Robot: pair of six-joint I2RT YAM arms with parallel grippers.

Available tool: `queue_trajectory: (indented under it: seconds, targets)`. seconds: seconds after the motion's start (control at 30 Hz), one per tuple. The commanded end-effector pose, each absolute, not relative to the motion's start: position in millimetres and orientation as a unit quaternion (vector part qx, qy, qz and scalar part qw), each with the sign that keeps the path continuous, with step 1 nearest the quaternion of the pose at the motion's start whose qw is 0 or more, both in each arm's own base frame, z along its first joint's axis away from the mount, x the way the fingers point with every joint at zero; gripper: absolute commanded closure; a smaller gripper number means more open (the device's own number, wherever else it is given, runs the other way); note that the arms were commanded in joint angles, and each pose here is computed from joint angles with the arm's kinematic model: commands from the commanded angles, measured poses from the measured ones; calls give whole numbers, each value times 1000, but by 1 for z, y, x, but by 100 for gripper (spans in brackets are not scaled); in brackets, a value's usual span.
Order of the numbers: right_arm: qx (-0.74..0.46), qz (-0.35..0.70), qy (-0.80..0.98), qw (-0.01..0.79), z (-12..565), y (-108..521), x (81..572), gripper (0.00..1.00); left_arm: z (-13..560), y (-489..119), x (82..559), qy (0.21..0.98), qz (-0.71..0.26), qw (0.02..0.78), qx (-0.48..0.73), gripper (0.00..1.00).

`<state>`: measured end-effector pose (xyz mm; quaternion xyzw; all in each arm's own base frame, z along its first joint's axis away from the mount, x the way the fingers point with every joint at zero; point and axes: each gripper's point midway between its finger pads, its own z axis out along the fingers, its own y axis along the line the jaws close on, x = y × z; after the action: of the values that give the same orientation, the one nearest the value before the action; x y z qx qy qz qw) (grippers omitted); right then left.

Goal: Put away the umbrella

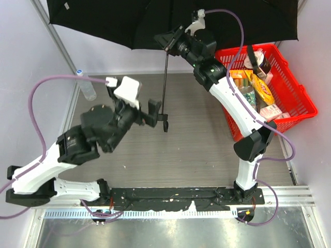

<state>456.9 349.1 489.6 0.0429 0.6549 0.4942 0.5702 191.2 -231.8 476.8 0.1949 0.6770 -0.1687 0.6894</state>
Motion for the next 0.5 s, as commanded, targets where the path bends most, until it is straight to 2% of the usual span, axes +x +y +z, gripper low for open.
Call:
queue_trajectory:
  seconds: [0.0, 0.17, 0.33, 0.47]
  targets:
    - [-4, 560, 569, 602, 577, 335, 404, 99, 472, -247, 224, 703, -236, 651, 163, 1]
    - [-31, 570, 579, 582, 566, 341, 393, 99, 472, -251, 265, 714, -279, 630, 125, 0]
    - [-25, 580, 568, 583, 565, 348, 382, 99, 456, -256, 308, 720, -423, 547, 65, 5]
    - [-28, 584, 569, 579, 561, 362, 375, 99, 445, -270, 312, 696, -501, 510, 60, 11]
